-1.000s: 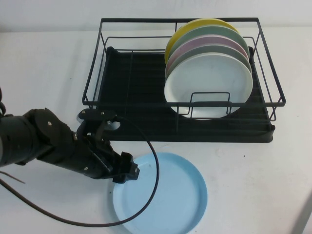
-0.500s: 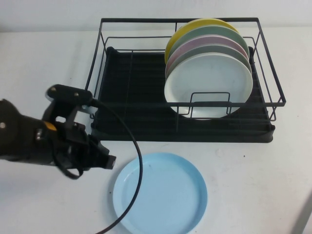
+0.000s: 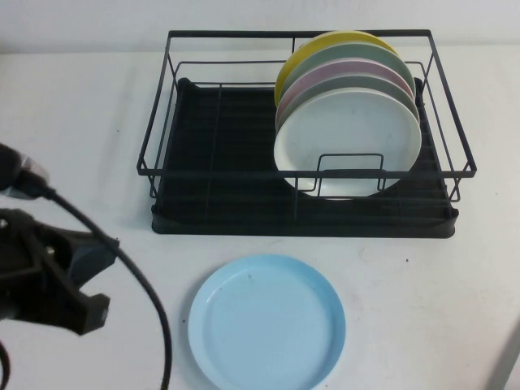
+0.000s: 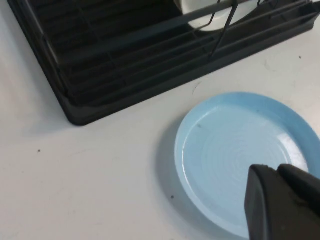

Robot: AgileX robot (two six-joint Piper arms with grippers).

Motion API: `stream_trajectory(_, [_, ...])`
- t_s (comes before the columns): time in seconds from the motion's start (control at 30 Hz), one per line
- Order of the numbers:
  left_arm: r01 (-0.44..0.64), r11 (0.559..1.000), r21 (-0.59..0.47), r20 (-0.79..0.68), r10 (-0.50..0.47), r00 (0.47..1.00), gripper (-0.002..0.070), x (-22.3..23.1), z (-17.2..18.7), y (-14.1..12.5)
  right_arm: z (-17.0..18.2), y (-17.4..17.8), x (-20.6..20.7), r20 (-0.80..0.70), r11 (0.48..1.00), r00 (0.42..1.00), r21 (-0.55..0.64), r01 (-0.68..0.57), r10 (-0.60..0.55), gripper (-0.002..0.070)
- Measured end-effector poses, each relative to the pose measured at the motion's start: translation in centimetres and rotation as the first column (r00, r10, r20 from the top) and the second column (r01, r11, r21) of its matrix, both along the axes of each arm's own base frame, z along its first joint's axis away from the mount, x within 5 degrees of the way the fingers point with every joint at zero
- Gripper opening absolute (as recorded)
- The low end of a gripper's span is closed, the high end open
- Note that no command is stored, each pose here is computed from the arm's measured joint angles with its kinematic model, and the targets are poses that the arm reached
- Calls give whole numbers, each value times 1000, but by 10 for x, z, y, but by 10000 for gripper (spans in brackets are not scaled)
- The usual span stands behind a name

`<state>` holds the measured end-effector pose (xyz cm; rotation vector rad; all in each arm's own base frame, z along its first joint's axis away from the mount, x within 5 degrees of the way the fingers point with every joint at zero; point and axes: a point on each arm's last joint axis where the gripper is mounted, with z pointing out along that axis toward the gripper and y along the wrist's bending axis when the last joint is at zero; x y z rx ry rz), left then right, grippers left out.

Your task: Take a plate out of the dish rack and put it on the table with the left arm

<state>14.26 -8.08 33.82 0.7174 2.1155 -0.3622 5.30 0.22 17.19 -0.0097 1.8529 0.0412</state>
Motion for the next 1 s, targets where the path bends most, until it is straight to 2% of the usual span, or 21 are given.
stream_trajectory(0.13, [-31, 1000, 8, 14, 31, 999, 0, -17, 0, 11, 0, 0, 0, 0, 1000, 1000, 0, 0, 0, -18])
stream_trajectory(0.3, [-100, 994, -42, 132, 105, 986, 0, -25, -23, 20, 0, 0, 0, 0, 1000, 1000, 2, 0, 0, -18])
stream_trajectory(0.43, [-189, 971, -145, 243, 220, 945, -1, -32, -66, 31, 0, 0, 0, 0, 1000, 1000, 2, 0, 0, -18])
stream_trajectory(0.6, [-181, 951, -252, 410, 274, 870, -1, -53, -105, 44, 0, 0, 0, 0, 1000, 1000, 2, 0, 0, -18])
stream_trajectory(0.77, [-255, 918, -304, 446, 373, 813, -1, -68, -130, 58, 0, 0, 0, 0, 1000, 1000, 2, 0, 0, -18])
stream_trajectory(1.0, [-395, 873, -286, 420, 485, 767, -1, -80, -146, 71, 0, 0, 0, 0, 1000, 1000, 0, -1, 1, -18])
